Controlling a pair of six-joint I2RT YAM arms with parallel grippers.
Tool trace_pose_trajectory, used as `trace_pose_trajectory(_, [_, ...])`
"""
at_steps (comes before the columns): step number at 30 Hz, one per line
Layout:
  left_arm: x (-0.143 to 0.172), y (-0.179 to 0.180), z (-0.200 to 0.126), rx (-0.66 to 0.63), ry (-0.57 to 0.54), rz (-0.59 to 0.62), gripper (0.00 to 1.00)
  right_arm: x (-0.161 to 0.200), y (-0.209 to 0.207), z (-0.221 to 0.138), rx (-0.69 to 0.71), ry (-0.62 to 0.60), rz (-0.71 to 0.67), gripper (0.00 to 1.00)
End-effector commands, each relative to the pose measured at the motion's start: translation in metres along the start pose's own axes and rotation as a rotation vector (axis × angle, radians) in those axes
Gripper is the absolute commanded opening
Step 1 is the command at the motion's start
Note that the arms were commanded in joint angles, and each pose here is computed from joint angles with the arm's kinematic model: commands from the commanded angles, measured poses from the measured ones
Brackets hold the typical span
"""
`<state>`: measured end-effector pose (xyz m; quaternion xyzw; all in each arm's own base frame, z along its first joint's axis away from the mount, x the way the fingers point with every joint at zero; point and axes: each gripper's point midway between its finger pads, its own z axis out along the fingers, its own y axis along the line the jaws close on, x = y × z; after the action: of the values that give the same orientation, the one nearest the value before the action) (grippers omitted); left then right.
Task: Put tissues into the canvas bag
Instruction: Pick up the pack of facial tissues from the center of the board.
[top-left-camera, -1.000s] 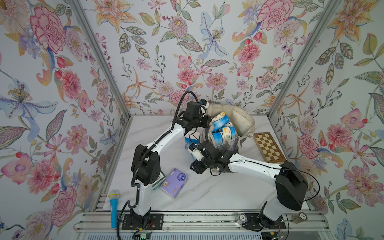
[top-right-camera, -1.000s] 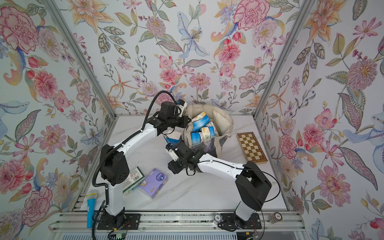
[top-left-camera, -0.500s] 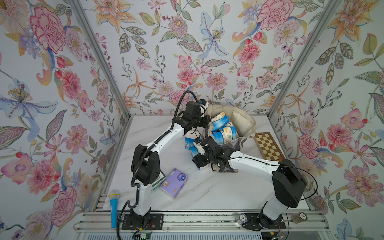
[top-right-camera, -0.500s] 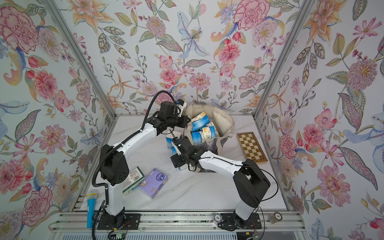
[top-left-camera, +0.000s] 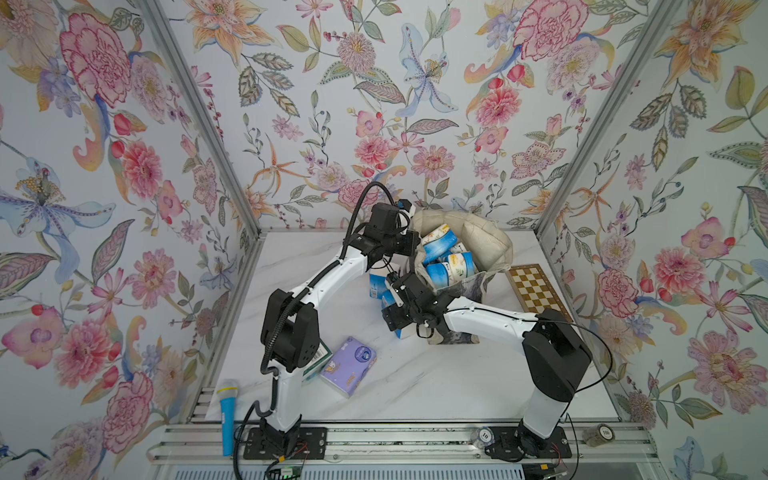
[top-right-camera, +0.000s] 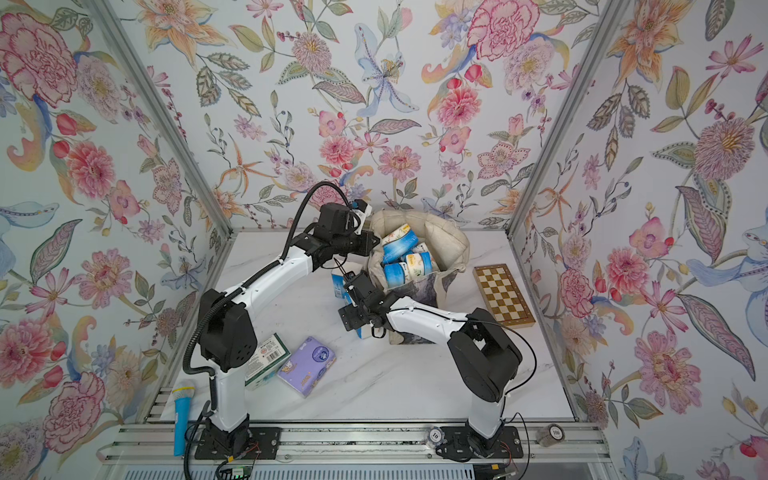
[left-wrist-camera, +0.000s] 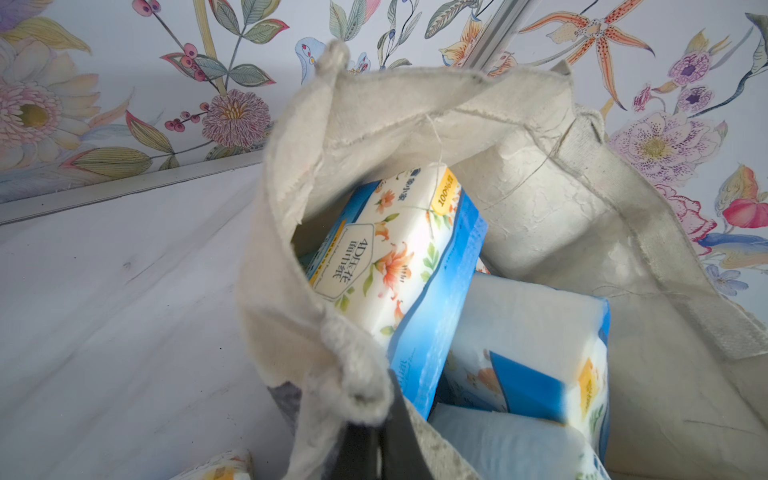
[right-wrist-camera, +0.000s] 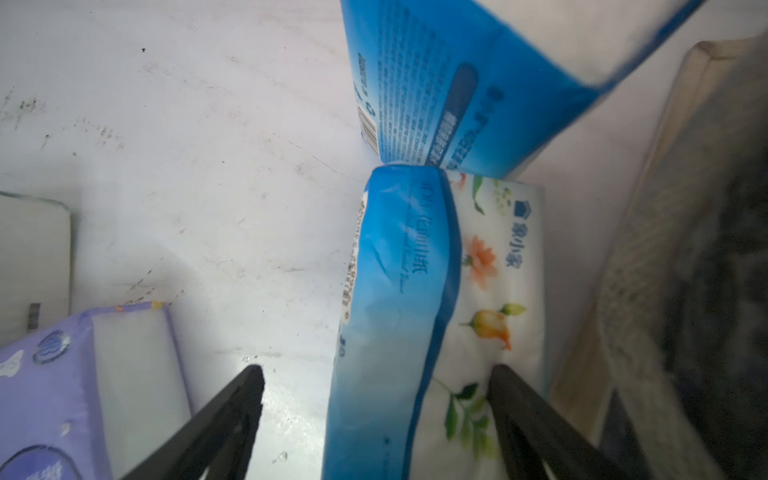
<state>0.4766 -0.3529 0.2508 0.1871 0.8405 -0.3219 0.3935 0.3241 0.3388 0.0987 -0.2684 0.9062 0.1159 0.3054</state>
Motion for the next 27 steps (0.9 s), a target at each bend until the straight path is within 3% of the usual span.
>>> trace_pose_trajectory(1, [-0.005,0.003,-0.015,-0.021,-0.01,0.013,0.0,0.021,-0.025,0.012,0.115,0.079,0.021,0.88])
trace_pose_trajectory(6, [-0.005,0.004,-0.015,-0.019,-0.011,0.01,0.0,0.012,-0.028,0.0,0.154,0.039,0.01,0.88])
trace_pose_trajectory(14, [-0.004,0.004,-0.013,-0.016,-0.011,0.007,0.0,-0.006,0.002,-0.037,0.017,-0.083,-0.033,0.88])
trace_pose_trajectory(20, [-0.004,0.003,-0.013,-0.011,-0.011,0.005,0.0,-0.003,-0.001,-0.045,0.024,-0.085,-0.019,0.89])
trace_pose_trajectory(27, [-0.004,0.002,-0.016,-0.012,-0.013,0.006,0.0,0.003,0.0,-0.028,0.028,-0.024,-0.016,1.0])
